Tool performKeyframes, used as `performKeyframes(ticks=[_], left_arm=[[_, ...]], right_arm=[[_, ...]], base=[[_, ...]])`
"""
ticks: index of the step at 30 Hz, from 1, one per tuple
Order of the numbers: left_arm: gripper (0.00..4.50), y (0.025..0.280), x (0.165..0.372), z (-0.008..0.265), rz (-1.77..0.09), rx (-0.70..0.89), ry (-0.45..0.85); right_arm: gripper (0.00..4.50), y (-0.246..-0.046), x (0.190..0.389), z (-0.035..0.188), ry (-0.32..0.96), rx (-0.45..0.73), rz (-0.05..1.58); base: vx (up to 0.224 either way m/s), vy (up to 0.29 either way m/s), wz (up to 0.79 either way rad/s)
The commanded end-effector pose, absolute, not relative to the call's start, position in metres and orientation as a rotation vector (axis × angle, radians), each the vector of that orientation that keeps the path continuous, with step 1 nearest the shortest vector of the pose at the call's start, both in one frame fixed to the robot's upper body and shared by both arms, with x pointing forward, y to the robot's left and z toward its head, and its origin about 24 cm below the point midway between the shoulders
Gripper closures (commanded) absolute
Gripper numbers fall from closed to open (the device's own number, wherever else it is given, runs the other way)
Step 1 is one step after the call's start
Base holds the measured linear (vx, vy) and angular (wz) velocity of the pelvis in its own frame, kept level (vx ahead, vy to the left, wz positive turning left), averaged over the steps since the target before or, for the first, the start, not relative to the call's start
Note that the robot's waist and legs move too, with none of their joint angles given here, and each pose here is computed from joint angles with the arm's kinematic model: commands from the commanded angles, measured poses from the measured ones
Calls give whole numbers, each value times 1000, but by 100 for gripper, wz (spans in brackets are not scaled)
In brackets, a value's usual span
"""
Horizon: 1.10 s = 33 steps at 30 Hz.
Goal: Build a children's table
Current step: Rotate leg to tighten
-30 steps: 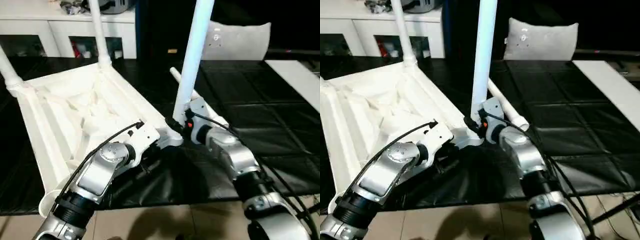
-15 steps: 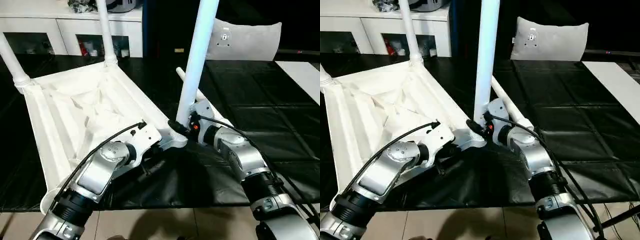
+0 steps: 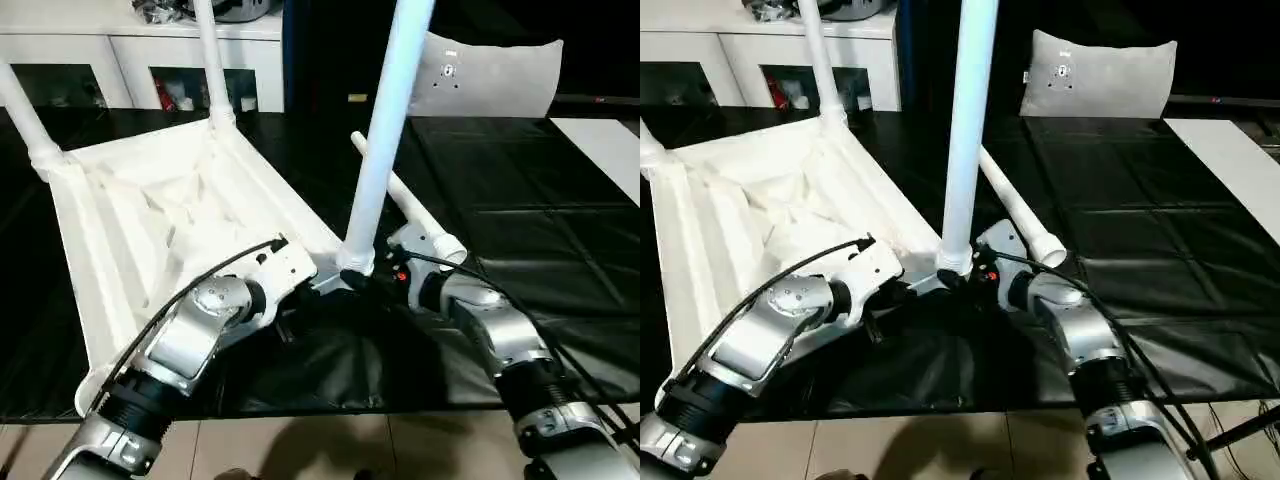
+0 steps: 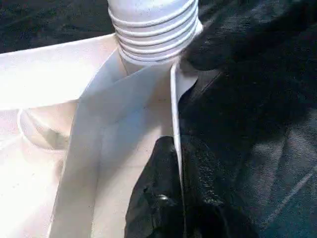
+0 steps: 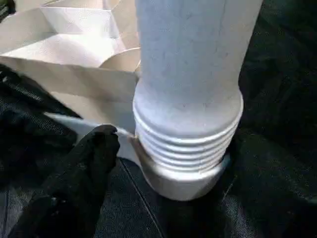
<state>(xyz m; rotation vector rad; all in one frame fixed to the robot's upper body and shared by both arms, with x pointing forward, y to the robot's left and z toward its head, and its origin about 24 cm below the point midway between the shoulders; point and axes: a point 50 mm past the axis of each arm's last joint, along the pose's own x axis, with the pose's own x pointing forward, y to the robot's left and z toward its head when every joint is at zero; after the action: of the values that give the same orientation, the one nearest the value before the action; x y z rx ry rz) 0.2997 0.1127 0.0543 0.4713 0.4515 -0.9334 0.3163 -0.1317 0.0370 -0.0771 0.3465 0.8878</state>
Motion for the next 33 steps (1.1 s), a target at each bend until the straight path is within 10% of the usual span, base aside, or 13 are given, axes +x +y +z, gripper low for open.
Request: performKeyframes(ticks=[1, 11, 24, 33], left_arm=[[450, 118, 310, 71, -902, 524, 381], [450, 119, 301, 66, -1148, 627, 371], [450, 120, 286, 64, -1425, 712, 346], [450, 120, 285, 65, -1450, 727, 338]], right_arm=[[22, -135, 311, 34, 368, -66, 925], [4, -167, 304, 65, 233, -208, 1041], [4, -160, 300, 74, 192, -245, 1250], [85, -155, 302, 67, 246, -270, 1301]], base=[[0, 0, 0], [0, 0, 0], [0, 0, 0], [0, 0, 0]])
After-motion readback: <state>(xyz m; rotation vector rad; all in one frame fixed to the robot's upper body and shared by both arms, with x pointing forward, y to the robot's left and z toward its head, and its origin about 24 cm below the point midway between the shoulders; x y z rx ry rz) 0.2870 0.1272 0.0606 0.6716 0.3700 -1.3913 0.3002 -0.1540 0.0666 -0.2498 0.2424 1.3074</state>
